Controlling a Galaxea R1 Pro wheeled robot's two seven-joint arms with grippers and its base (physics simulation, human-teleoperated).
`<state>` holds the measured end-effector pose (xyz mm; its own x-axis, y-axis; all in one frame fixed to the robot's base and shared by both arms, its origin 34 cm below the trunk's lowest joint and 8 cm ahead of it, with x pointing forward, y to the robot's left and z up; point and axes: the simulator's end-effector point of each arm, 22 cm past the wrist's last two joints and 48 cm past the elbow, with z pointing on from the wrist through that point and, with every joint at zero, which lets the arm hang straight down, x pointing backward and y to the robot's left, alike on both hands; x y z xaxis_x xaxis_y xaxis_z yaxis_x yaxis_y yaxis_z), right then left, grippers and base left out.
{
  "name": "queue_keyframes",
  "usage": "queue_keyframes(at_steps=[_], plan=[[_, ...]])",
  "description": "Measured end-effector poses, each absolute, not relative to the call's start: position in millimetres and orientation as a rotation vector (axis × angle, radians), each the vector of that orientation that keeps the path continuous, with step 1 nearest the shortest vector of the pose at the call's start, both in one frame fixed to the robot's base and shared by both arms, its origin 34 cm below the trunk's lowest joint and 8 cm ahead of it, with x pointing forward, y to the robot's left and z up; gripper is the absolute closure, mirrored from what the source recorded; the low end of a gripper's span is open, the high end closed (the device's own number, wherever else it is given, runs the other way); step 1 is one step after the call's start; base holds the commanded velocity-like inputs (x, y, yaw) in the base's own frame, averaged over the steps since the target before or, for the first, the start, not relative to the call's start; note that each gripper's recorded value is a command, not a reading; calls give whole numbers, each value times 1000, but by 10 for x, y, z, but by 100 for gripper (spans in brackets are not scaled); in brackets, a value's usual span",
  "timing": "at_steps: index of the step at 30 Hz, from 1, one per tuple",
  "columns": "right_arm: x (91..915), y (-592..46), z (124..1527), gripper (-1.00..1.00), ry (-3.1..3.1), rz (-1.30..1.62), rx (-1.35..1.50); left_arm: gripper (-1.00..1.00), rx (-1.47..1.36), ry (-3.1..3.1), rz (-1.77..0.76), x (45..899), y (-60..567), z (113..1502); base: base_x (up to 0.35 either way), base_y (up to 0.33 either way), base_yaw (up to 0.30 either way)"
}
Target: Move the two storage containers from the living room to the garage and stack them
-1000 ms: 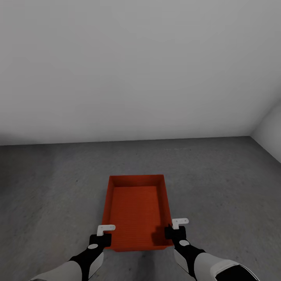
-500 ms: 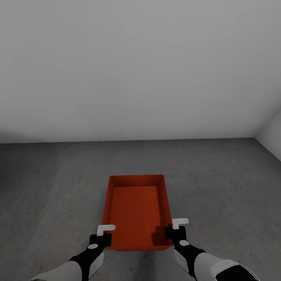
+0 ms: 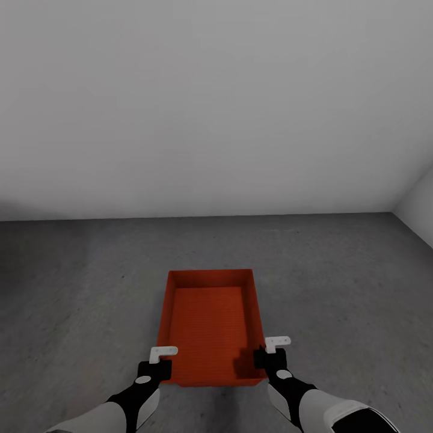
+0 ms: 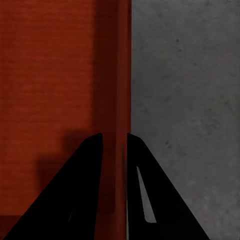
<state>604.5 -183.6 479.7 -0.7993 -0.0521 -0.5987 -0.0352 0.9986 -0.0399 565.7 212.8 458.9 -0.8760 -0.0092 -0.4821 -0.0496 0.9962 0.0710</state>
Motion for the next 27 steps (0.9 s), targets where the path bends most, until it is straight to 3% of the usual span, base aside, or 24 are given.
queue_keyframes(at_steps=[27], plan=[[6038,-1837,4675,100,2498,-35,-61,100,-42,2637,111,5650,2126,4468,0,0,0]])
